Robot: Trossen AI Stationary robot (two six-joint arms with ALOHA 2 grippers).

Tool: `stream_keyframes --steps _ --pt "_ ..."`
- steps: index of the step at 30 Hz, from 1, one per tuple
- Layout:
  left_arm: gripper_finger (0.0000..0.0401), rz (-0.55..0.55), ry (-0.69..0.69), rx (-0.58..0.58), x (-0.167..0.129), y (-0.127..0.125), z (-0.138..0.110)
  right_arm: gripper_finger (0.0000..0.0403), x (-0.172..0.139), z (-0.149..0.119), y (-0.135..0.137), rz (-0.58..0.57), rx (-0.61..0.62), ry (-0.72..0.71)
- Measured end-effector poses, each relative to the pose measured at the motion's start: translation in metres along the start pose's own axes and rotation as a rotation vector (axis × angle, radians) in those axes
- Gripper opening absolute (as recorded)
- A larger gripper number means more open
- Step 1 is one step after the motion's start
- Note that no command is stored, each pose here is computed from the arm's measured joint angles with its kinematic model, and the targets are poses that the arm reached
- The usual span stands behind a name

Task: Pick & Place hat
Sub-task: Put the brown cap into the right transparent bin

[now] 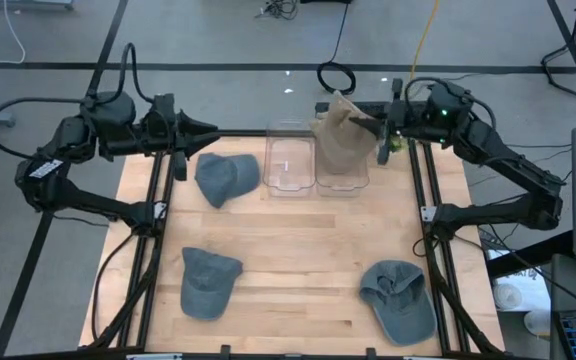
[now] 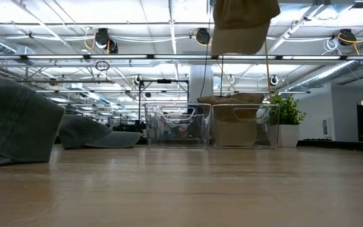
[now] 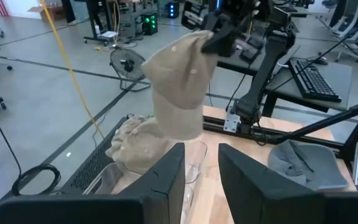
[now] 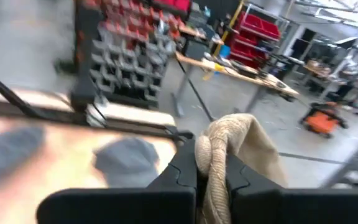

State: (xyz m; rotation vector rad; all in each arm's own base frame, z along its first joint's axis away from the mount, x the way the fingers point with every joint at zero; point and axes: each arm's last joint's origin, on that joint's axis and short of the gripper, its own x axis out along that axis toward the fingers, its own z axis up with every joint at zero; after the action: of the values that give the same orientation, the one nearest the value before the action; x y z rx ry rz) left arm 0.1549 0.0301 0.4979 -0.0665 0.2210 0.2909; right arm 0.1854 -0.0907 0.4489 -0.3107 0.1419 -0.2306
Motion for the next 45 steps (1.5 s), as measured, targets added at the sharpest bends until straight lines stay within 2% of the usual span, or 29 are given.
stream_keyframes --steps 6,10,16,26,35,45 --pt "0.0104 -0.001 -0.001 0.003 0.0 0.0 0.0 0.0001 0.008 -0.014 -0.011 -0.017 -0.241 0.096" --pt "0.0104 -0.001 -0.001 0.003 0.0 0.0 0.0 0.0001 0.014 -0.028 -0.016 0.011 -0.306 0.194" --pt "0.0104 0.02 -0.003 0.003 0.0 0.001 0.0 0.0001 0.028 -0.047 -0.016 0.08 -0.297 0.315" --pt "0.0104 0.026 -0.004 0.003 0.0 0.001 0.0 0.0001 0.051 -0.072 -0.015 0.134 -0.266 0.396" --pt "0.0104 0.026 -0.005 0.005 0.0 0.001 0.0 0.0001 0.066 -0.118 -0.004 0.131 -0.258 0.398" --pt "0.0104 0.026 -0.005 0.013 0.0 0.001 0.0 0.0003 0.069 -0.146 0.004 0.12 -0.201 0.41"
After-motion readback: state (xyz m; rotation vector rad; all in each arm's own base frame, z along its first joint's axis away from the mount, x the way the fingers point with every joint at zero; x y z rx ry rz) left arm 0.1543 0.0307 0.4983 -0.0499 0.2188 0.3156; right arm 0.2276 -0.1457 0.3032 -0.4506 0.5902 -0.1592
